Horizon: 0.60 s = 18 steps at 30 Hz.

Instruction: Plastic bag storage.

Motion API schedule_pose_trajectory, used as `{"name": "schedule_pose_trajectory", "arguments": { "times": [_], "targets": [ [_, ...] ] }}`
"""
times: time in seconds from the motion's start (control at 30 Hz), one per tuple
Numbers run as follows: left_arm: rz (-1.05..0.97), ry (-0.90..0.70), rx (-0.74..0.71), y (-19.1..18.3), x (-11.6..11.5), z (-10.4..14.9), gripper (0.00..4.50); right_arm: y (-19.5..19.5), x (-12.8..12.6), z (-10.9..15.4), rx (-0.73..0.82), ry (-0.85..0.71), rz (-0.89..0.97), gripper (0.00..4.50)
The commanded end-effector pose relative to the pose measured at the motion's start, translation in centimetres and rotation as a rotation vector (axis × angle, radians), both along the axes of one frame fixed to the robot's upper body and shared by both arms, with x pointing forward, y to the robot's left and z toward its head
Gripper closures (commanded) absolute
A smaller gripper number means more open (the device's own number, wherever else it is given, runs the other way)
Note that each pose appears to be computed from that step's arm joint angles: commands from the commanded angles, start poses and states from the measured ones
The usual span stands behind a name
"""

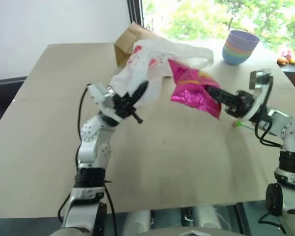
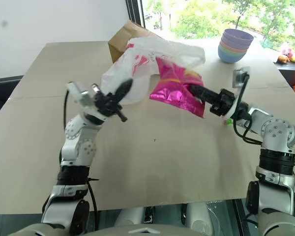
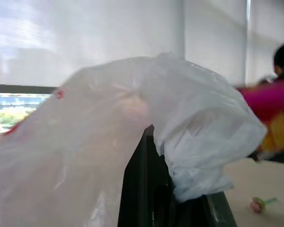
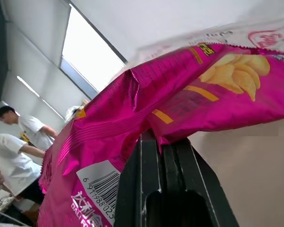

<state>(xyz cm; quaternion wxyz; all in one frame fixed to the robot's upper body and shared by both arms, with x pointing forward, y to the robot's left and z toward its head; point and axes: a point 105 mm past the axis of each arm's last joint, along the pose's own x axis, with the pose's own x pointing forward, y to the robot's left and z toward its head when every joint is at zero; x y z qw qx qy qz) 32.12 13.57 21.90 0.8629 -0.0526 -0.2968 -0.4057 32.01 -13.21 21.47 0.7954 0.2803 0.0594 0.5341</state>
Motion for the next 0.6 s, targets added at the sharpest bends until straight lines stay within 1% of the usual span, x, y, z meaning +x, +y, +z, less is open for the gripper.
{"name": "schedule_pose_trajectory", "arguments": {
  "times": [0.03,0.13,0.27,0.37,0.47,0.53,0.6],
  "targets": [
    [0.016,-0.032,-0.071,0.5,-1.9,1.3,4.5,1.4,-0.2,0.5,-0.05,-0.056,0.061,4.47],
    [-0.003,-0.015,-0.063,-0.1,-3.0,0.7,4.5,2.5,0.4,0.4,-0.072,-0.063,0.103,4.47],
    [-0.054,0.006,0.02,-1.2,-4.2,-0.7,4.5,4.2,1.7,1.1,-0.066,-0.091,0.146,4.47],
    [-0.1,0.023,0.099,-1.8,-5.1,-2.0,4.5,5.7,3.4,1.3,-0.074,-0.116,0.132,4.47],
    [-0.137,0.029,0.146,-2.2,-5.6,-2.7,4.5,7.3,5.4,1.3,-0.066,-0.121,0.078,4.47],
    [-0.16,0.026,0.157,-2.5,-5.9,-2.8,4.5,8.3,6.8,0.6,-0.111,-0.126,0.009,4.47],
    [-0.2,0.007,0.164,-3.5,-6.0,-2.5,4.5,10.3,8.3,-0.2,-0.112,-0.105,-0.08,4.47]
  ]
}}
